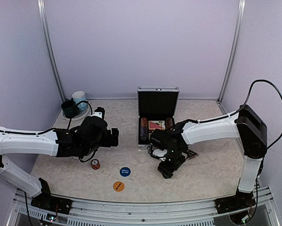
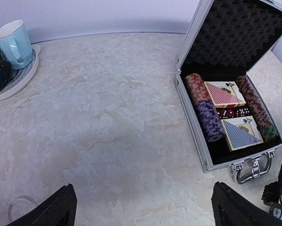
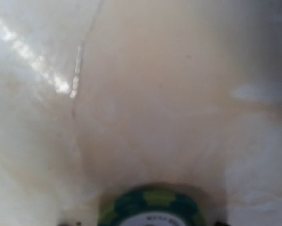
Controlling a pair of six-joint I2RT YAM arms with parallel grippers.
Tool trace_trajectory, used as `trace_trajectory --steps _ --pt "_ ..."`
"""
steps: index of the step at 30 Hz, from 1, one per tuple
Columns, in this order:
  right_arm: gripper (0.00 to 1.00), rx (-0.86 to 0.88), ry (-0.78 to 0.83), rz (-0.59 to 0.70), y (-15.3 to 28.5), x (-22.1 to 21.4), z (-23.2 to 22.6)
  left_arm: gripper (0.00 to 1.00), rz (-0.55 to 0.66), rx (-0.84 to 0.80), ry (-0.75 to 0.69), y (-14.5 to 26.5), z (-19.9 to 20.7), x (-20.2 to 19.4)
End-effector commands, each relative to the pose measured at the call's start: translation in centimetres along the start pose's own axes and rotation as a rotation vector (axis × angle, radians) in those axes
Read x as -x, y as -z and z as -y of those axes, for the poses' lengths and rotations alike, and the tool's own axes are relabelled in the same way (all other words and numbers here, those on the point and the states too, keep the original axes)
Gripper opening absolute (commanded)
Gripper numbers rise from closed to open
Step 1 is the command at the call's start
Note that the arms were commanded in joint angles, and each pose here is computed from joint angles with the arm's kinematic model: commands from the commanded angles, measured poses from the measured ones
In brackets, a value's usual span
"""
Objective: Pack up texas hold em set
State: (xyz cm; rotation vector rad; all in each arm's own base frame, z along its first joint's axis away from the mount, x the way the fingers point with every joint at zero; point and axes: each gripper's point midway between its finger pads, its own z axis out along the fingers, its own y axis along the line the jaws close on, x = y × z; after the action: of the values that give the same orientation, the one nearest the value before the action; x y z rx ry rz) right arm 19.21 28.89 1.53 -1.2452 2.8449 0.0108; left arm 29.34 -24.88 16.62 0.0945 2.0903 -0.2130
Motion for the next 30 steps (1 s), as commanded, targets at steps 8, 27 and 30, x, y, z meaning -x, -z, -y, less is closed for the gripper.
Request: trace_trajectory --steps 8,27,30 --pt "0.62 -0.011 -0.005 0.009 -1.4 1.0 0.7 0.99 0.019 -0.01 0.025 0.2 0.0 0.2" --pt "0.35 -0.008 0.01 0.046 0.0 1.3 0.5 0.99 -0.001 -0.03 0.022 -0.1 0.5 -0.3" --pt "0.35 -0.016 0.027 0.087 1.1 2.0 0.2 0.99 -0.019 -0.05 0.023 -0.3 1.0 -0.6"
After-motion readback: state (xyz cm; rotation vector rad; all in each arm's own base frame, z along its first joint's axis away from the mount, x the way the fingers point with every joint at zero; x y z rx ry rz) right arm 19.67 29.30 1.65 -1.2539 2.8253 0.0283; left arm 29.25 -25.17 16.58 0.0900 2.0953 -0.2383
